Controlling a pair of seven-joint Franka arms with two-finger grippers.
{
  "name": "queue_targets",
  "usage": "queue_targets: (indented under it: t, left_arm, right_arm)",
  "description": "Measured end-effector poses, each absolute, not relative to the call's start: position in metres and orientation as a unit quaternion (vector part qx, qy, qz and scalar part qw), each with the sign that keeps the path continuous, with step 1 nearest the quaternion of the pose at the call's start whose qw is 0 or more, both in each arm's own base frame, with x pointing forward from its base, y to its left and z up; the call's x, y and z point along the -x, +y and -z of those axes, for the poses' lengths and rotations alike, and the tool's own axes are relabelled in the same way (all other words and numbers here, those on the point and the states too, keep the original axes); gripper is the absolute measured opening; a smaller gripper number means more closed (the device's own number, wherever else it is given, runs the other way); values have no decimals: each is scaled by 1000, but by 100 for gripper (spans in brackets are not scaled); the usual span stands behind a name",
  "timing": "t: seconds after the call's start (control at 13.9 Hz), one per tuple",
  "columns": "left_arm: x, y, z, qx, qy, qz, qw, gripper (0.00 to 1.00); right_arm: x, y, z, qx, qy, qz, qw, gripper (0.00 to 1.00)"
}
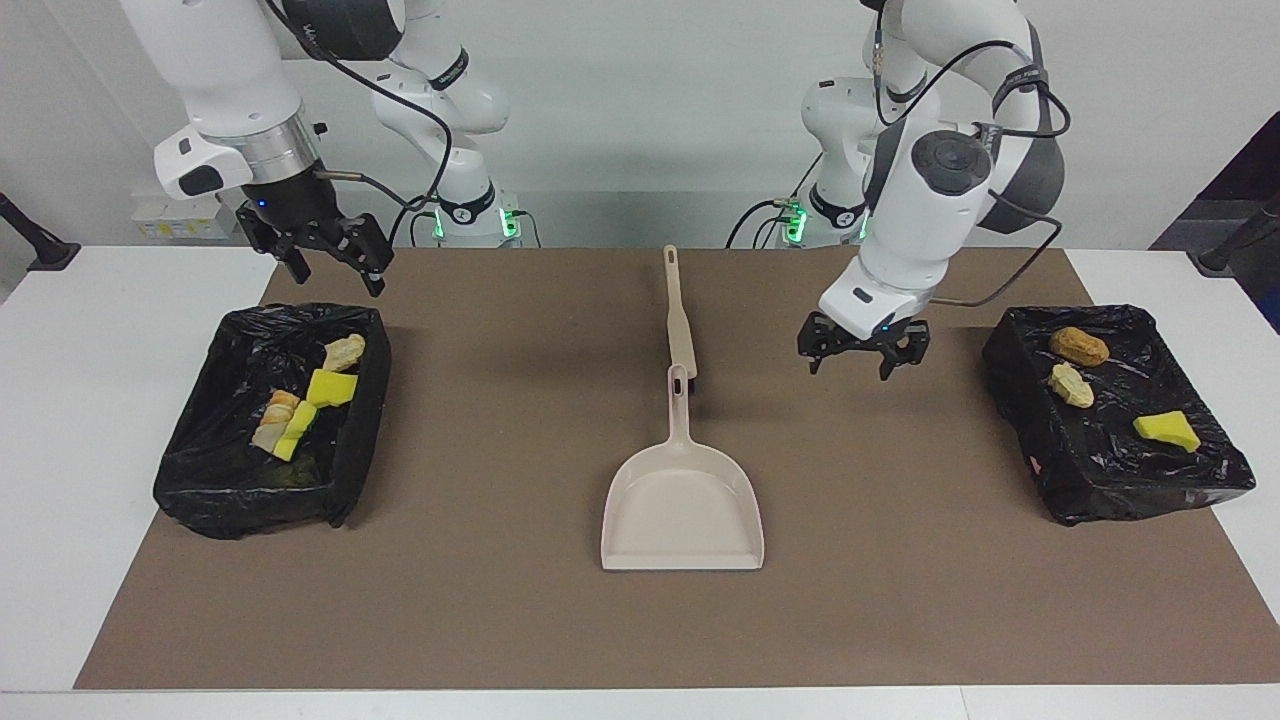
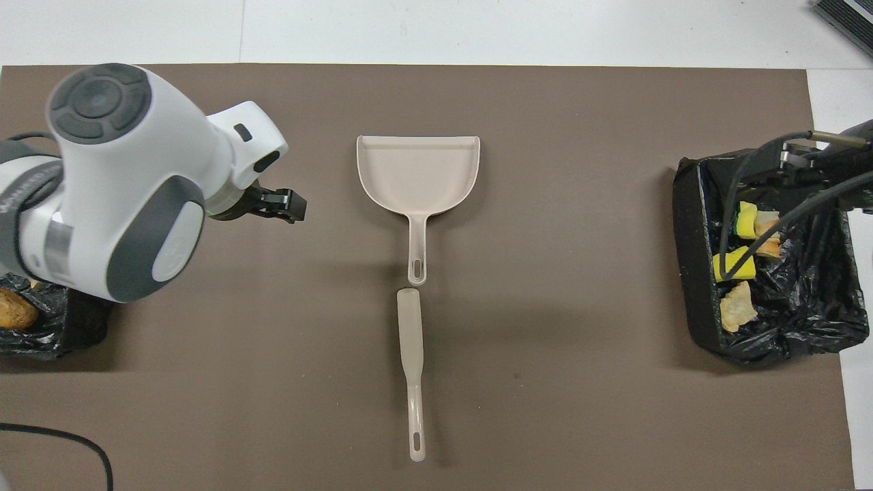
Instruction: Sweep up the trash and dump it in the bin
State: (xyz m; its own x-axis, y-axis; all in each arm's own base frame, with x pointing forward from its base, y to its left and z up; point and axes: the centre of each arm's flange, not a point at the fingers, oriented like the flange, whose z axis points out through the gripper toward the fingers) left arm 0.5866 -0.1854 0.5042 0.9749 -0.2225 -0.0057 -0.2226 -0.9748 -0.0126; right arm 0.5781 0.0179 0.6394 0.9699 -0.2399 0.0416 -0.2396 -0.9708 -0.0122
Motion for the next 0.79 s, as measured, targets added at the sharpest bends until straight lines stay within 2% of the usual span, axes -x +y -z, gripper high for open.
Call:
queue_targets:
  t: [0.29,0.79]
  left_arm:
    - [-586,-130,-526,993,116,3,13,100]
    - [-551,-85,-594,995,94,15,30,100]
  right_arm:
    - [-578,18,-639,992,121,21,4,100]
    - [-578,18,-639,992,121,21,4,100]
